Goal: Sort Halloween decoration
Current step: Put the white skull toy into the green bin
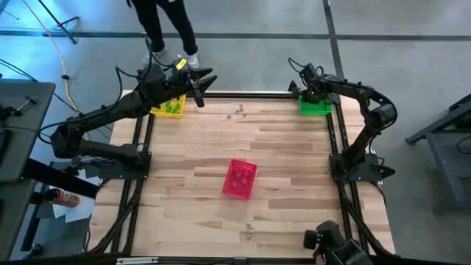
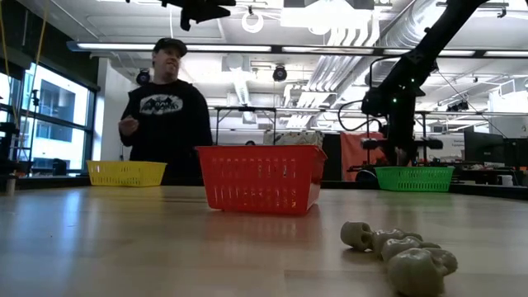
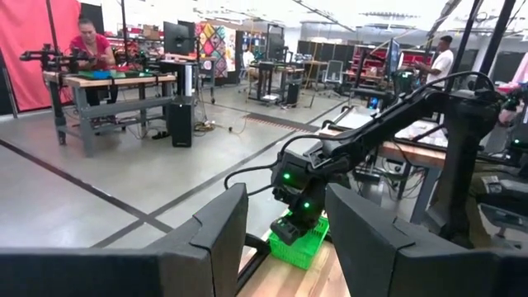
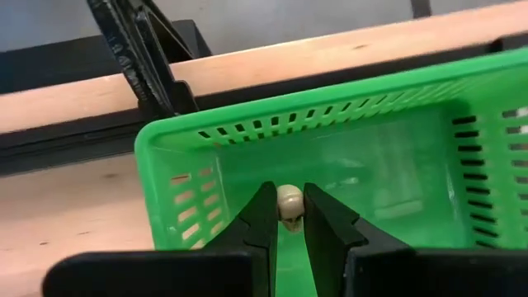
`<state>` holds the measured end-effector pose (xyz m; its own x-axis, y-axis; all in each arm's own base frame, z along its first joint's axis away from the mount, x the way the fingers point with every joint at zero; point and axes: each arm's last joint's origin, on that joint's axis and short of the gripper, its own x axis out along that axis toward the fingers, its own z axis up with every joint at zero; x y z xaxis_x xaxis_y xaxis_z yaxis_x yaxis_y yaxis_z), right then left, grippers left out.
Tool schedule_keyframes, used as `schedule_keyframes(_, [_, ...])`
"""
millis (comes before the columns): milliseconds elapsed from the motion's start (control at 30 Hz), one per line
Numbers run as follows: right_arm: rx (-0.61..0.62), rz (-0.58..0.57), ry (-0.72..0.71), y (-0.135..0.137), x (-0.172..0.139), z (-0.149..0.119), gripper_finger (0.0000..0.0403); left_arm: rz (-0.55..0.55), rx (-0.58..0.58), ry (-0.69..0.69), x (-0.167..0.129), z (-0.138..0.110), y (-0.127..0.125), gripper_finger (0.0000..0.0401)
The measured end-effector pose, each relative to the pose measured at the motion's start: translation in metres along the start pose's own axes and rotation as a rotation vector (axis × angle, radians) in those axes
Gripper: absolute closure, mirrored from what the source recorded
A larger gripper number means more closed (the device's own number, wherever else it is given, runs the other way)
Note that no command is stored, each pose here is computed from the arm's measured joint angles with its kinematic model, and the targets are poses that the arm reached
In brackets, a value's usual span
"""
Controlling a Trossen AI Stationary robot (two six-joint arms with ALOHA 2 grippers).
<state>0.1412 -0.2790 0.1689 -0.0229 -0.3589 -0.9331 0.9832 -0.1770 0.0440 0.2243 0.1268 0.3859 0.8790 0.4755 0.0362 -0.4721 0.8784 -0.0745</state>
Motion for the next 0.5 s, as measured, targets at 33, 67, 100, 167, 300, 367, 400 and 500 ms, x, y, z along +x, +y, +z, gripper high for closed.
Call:
schedule_keyframes(33, [0.016,0.01,0.009,-0.0006,0.0002,0.0004,0.0367,0.0,0.001,-0.001,0.0,0.0001,0.0,0.0247])
schedule_keyframes(67, [0.022,0.016,0.014,-0.0011,0.0004,0.0008,0.0367,0.0,0.008,-0.001,0.0,0.0001,0.0,0.0247])
schedule_keyframes(100, [0.025,0.022,0.016,-0.0015,0.0005,0.0013,0.0367,0.0,0.018,0.0,0.0,0.0,0.0,0.0247])
schedule_keyframes(167, [0.026,0.026,0.015,-0.0016,0.0006,0.0018,0.0363,0.0,0.038,0.0,0.0,0.0,0.0,0.0247])
schedule_keyframes(300, [0.027,0.03,0.004,-0.001,0.0006,0.0027,0.0333,0.0,0.042,0.0,0.0,0.0,0.0,0.0247])
schedule_keyframes(367, [0.027,0.031,0.001,-0.0008,0.0006,0.003,0.0311,0.0,0.042,0.0,0.0,0.0,0.0,0.0247])
schedule_keyframes(400, [0.027,0.031,0.001,-0.0008,0.0006,0.003,0.0299,0.0,0.042,0.0,0.0,0.0,0.0,0.0247])
schedule_keyframes(500, [0.022,0.015,-0.015,-0.0012,0.0002,0.0036,0.027,-0.001,0.042,0.0,0.0,0.0,-0.0001,0.0247])
